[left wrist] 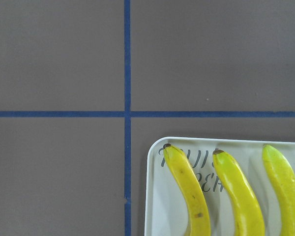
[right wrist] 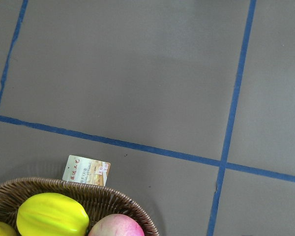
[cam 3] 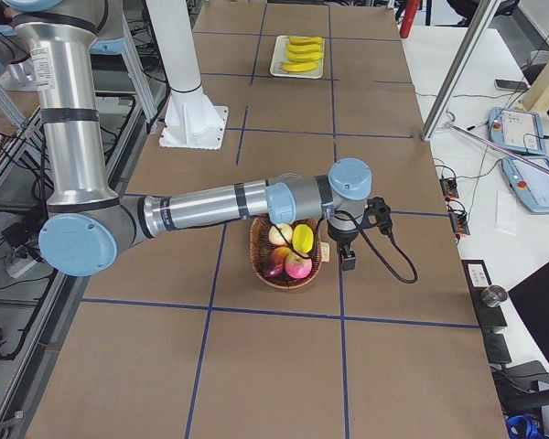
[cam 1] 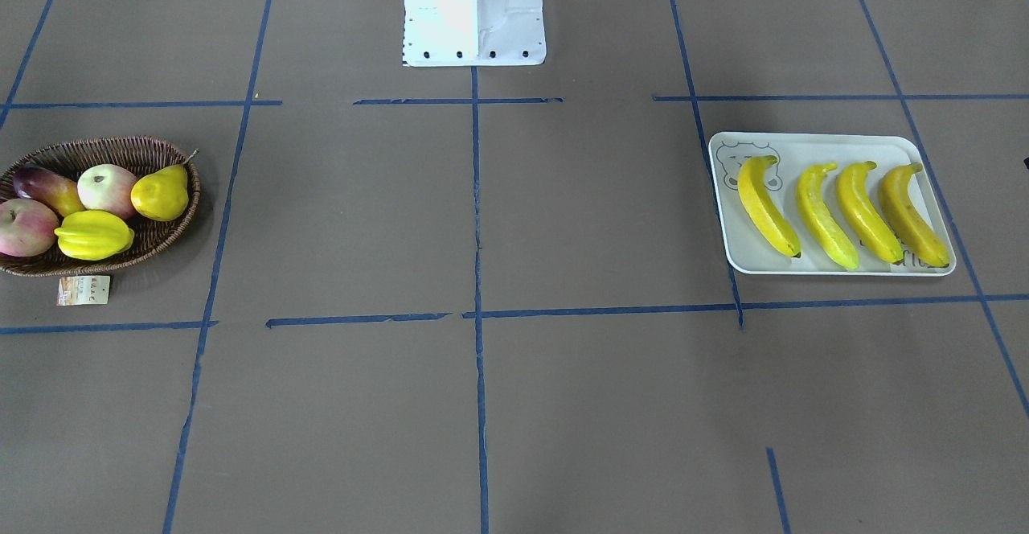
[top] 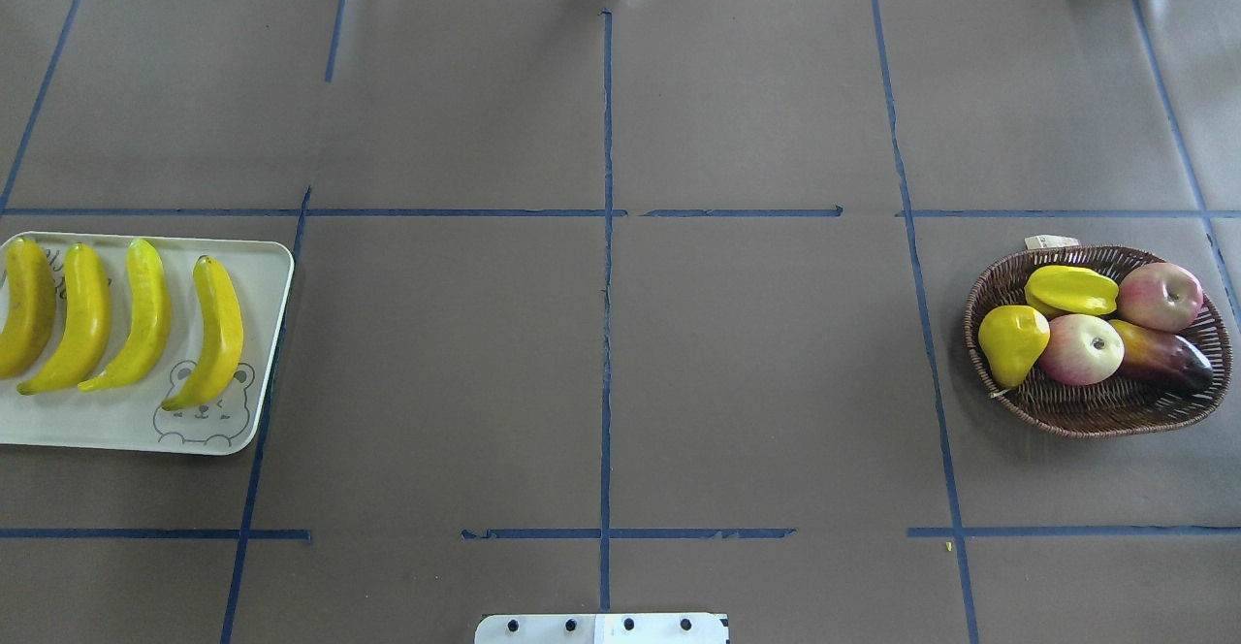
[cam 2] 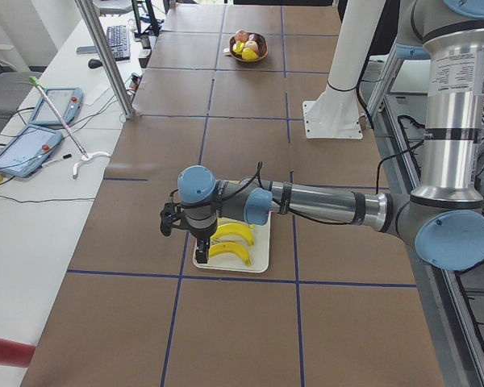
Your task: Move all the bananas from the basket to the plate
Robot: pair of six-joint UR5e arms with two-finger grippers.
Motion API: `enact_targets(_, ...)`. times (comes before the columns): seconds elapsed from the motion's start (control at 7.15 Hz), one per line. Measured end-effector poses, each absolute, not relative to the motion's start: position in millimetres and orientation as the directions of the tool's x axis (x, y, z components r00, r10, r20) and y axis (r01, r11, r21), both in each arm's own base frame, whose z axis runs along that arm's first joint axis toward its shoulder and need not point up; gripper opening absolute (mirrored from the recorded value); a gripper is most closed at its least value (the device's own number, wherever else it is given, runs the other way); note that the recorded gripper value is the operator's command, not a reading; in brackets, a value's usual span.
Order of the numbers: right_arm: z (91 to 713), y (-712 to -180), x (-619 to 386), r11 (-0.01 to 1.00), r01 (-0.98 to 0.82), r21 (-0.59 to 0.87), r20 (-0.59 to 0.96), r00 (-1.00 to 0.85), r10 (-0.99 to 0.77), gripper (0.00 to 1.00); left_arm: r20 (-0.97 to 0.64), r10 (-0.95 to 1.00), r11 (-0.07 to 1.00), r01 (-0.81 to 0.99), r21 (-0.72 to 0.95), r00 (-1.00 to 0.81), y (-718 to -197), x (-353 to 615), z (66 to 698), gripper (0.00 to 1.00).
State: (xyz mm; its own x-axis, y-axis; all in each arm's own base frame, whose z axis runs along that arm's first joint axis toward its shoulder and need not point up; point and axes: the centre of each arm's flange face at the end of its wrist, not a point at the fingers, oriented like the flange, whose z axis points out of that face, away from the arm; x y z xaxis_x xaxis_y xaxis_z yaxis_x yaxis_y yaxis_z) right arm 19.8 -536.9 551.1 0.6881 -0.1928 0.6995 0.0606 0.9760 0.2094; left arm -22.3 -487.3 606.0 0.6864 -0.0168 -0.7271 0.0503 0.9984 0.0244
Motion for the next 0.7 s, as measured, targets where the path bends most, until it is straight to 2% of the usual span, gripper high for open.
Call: enact_targets(0.7,571.9,-535.6,25.2,0.986,0.045,0.160,0.707,0.692,-0.147,1.00,-0.717,0.008,1.000,-0.003,0.008,0.697,-474.1,-65.6,630.1,1.00)
